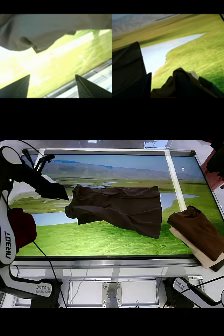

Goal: Fold the shirts.

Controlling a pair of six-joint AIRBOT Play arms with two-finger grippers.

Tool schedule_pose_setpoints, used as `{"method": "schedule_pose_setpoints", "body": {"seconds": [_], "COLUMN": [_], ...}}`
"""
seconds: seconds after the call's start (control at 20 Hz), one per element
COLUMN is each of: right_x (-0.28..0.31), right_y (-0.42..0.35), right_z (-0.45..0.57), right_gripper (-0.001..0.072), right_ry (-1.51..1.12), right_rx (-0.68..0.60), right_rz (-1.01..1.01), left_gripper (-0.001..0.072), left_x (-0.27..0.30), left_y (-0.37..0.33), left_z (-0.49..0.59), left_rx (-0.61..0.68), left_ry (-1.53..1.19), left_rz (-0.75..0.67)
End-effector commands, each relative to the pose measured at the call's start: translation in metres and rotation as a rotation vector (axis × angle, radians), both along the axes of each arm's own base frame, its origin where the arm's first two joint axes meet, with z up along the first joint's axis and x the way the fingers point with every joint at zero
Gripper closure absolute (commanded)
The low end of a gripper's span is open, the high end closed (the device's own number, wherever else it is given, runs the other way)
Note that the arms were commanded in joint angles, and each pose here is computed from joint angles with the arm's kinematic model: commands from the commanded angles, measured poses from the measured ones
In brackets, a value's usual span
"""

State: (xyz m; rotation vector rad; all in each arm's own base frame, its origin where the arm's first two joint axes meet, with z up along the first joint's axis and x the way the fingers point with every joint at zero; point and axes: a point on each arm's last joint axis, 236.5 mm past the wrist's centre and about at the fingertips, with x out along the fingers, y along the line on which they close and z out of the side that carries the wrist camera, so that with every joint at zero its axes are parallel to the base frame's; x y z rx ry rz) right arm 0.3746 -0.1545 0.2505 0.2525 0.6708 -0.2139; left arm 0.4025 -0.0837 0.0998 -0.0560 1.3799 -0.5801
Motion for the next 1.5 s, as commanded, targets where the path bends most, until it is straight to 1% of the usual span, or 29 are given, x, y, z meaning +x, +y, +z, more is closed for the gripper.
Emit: {"method": "schedule_pose_setpoints", "body": {"seconds": [0.0,0.05,0.15,0.25,0.4,0.5,0.6,0.65,0.75,0.85,1.0,1.05,1.25,1.45], "right_x": [-0.022,-0.027,-0.049,-0.074,-0.093,-0.092,-0.102,-0.111,-0.123,-0.118,-0.095,-0.091,-0.093,-0.085], "right_y": [0.042,0.055,0.072,0.093,0.122,0.142,0.161,0.170,0.186,0.193,0.195,0.200,0.223,0.210], "right_z": [-0.035,-0.059,-0.128,-0.192,-0.254,-0.272,-0.291,-0.303,-0.322,-0.329,-0.326,-0.327,-0.340,-0.342], "right_gripper": [0.0365,0.0366,0.0365,0.0365,0.0364,0.0363,0.0363,0.0363,0.0255,0.0254,0.0261,0.0271,0.0272,0.0274], "right_ry": [0.121,0.178,0.331,0.423,0.374,0.275,0.255,0.277,0.316,0.286,0.194,0.187,0.228,0.185], "right_rx": [0.175,0.251,0.380,0.492,0.668,0.826,0.953,0.985,1.008,1.018,0.989,0.985,0.931,0.958], "right_rz": [0.103,0.129,0.121,0.086,-0.068,-0.168,-0.230,-0.243,-0.248,-0.269,-0.312,-0.327,-0.316,-0.419], "left_gripper": [0.0062,0.0062,0.0062,0.0063,0.0062,0.0063,0.0062,0.0062,0.0063,0.0062,0.0062,0.0063,0.0062,0.0062], "left_x": [-0.020,-0.025,-0.021,-0.006,0.035,0.052,0.053,0.053,0.052,0.051,0.054,0.055,0.055,0.054], "left_y": [-0.003,-0.001,0.005,0.009,0.012,0.008,-0.001,-0.003,-0.003,-0.004,-0.004,-0.004,-0.004,-0.004], "left_z": [-0.026,-0.039,-0.067,-0.088,-0.107,-0.112,-0.121,-0.127,-0.140,-0.148,-0.148,-0.148,-0.148,-0.148], "left_rx": [-0.029,-0.021,0.005,0.012,-0.042,-0.136,-0.209,-0.223,-0.216,-0.214,-0.223,-0.222,-0.218,-0.212], "left_ry": [0.101,0.129,0.134,0.108,0.055,0.087,0.153,0.169,0.189,0.209,0.196,0.192,0.183,0.172], "left_rz": [0.000,0.000,0.044,0.148,0.488,0.727,0.849,0.867,0.877,0.880,0.877,0.878,0.856,0.831]}}
